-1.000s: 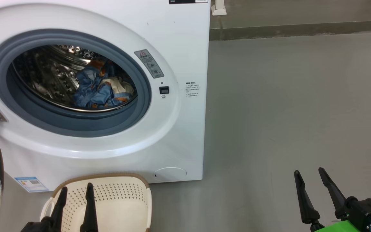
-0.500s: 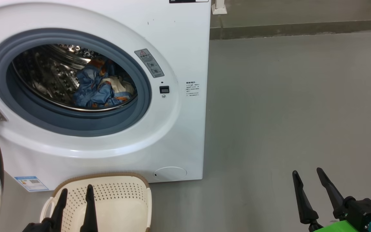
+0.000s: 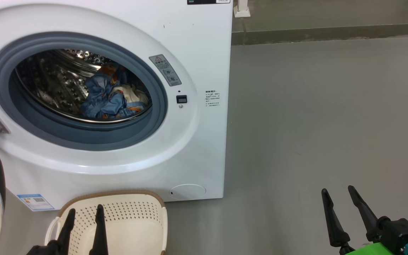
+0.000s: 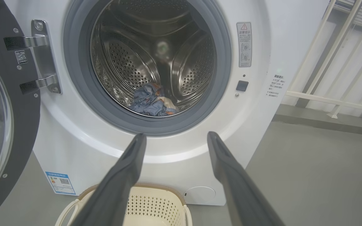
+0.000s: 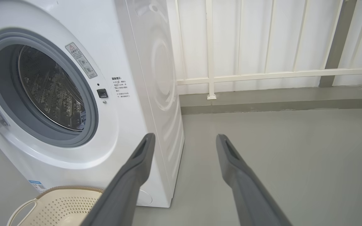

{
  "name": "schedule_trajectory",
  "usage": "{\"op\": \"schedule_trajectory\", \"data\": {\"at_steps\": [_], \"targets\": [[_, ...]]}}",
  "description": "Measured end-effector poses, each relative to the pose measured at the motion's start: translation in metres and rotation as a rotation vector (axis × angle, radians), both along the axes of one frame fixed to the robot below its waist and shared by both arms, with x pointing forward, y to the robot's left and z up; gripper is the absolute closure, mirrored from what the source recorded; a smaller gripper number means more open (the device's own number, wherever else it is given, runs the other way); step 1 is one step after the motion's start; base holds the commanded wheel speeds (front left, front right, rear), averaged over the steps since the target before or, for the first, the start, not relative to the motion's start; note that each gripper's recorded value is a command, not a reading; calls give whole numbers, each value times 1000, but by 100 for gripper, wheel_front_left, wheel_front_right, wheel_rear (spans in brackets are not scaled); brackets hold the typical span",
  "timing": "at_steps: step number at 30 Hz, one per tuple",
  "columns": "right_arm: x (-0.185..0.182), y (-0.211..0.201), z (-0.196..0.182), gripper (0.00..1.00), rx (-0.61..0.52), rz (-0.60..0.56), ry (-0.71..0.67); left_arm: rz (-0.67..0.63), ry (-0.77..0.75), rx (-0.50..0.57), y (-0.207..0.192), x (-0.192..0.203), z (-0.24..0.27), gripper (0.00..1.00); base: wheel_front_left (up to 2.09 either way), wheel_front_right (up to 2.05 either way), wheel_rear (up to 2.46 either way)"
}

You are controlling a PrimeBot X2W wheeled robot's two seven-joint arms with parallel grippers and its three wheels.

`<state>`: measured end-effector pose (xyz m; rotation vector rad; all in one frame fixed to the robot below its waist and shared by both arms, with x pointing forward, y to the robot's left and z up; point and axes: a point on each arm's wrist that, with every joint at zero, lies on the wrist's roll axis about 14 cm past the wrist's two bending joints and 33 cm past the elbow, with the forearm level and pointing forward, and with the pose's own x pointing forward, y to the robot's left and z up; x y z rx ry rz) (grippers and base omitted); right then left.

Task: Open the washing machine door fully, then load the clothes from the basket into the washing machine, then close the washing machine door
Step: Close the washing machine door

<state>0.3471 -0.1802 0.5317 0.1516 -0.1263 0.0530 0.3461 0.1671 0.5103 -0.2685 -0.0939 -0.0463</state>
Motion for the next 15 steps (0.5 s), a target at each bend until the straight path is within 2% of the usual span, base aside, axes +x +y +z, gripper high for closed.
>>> {"op": "schedule_trajectory", "data": {"at_steps": [15], "targets": [[-1,-1,-3,0,3,-5,3,-18,1,13,-4,0,-1,0,0,0,0]]}}
